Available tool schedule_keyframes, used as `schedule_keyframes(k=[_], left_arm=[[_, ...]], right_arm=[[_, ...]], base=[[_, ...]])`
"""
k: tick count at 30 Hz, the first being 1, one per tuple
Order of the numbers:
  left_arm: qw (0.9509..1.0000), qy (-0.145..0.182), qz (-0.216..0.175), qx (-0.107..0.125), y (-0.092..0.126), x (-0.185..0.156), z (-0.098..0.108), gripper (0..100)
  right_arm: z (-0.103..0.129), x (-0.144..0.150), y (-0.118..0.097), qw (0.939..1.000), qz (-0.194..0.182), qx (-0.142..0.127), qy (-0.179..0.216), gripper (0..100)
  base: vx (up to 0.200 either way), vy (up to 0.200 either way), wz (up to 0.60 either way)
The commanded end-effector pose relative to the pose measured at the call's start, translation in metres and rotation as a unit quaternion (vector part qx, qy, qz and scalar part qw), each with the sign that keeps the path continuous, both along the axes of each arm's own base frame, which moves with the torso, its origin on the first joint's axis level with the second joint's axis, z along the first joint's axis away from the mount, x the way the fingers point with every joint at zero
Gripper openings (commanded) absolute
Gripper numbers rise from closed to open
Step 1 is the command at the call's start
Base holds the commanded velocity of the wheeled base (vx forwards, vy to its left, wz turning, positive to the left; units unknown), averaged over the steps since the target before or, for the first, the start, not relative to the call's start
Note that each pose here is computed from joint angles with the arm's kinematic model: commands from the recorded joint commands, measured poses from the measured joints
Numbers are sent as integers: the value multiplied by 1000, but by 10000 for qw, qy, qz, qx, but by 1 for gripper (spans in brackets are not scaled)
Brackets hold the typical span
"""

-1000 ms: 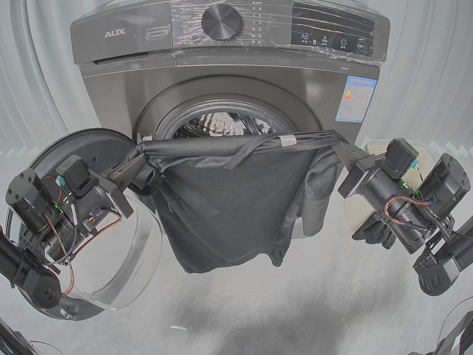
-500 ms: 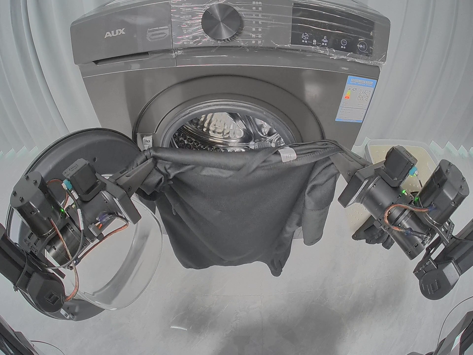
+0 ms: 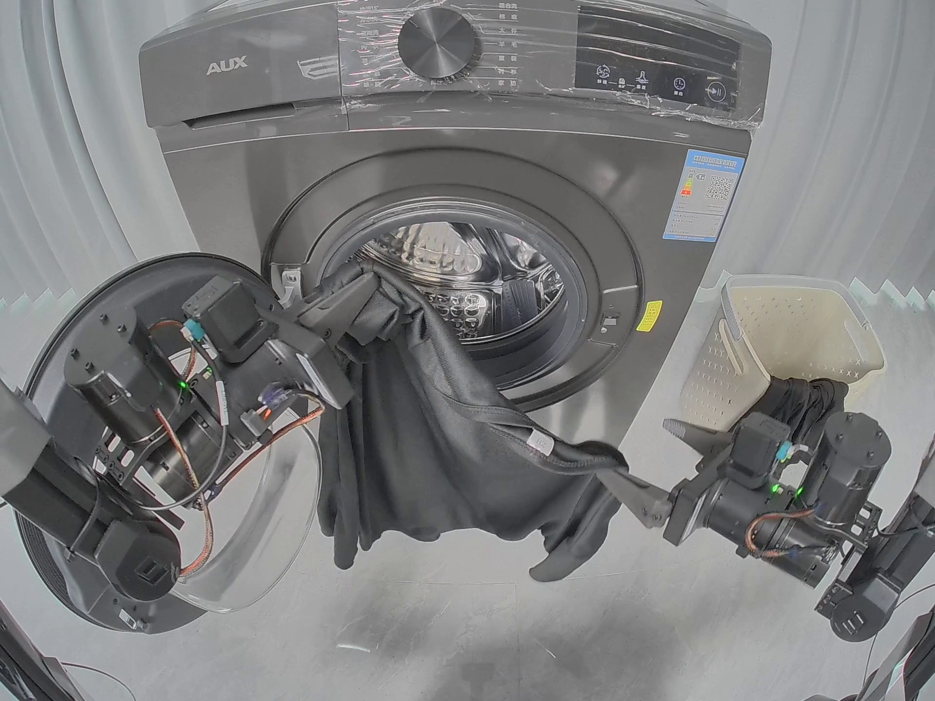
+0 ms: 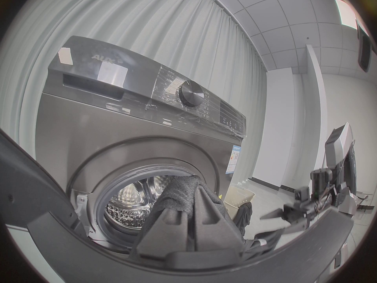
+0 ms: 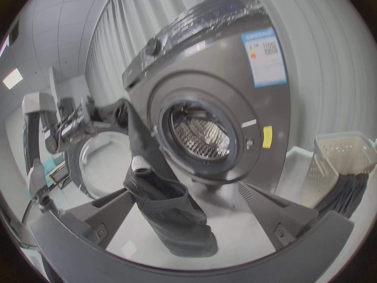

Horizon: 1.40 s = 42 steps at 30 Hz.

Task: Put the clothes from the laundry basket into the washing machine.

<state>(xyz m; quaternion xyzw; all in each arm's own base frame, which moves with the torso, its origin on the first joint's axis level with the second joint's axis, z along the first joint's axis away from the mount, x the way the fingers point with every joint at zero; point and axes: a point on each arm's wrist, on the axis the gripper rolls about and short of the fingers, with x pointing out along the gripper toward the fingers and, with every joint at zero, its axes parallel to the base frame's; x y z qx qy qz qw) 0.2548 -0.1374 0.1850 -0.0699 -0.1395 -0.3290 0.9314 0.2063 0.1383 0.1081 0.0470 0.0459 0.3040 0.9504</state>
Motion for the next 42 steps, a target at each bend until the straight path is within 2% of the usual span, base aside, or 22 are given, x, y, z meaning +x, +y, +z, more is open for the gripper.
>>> schedule_keyframes(k=[1,5,8,13,16,20,26,29,36,42], left_arm=[[9999,84,-84,24,-14,8,-8,0],[9999,45,-161,0,-18,6,-5,0],[9998,-2,-199,-26,-20,4,-3,0],[9998,-22,-215,-38,-20,3,-1,0],[9997,-24,-255,-47,-23,2,-1,0],[9997,-22,-261,-38,-23,2,-1,0],[9996,-4,-263,-36,-24,3,-2,0],[9996,-9,-268,-30,-24,3,-3,0],[9995,-1,-315,-28,-27,2,-3,0],[9995,-12,-312,-27,-27,2,-3,0]], right_arm=[[-30,0,3,9976,185,-416,526,100],[-36,6,15,9970,360,-419,542,100],[-41,-3,27,9941,725,-490,640,100],[-57,3,40,9917,819,-616,774,100],[-58,13,48,9928,817,-538,690,100],[-55,43,76,9958,835,-140,349,100],[-54,57,100,9954,939,136,156,100],[-63,66,112,9953,957,123,94,100],[-67,77,123,9950,976,204,-38,100],[-67,73,138,9929,1161,237,-139,100]], base=[[0,0,0],[0,0,0],[0,0,0],[0,0,0],[0,0,0],[0,0,0],[0,0,0],[0,0,0],[0,0,0],[0,0,0]])
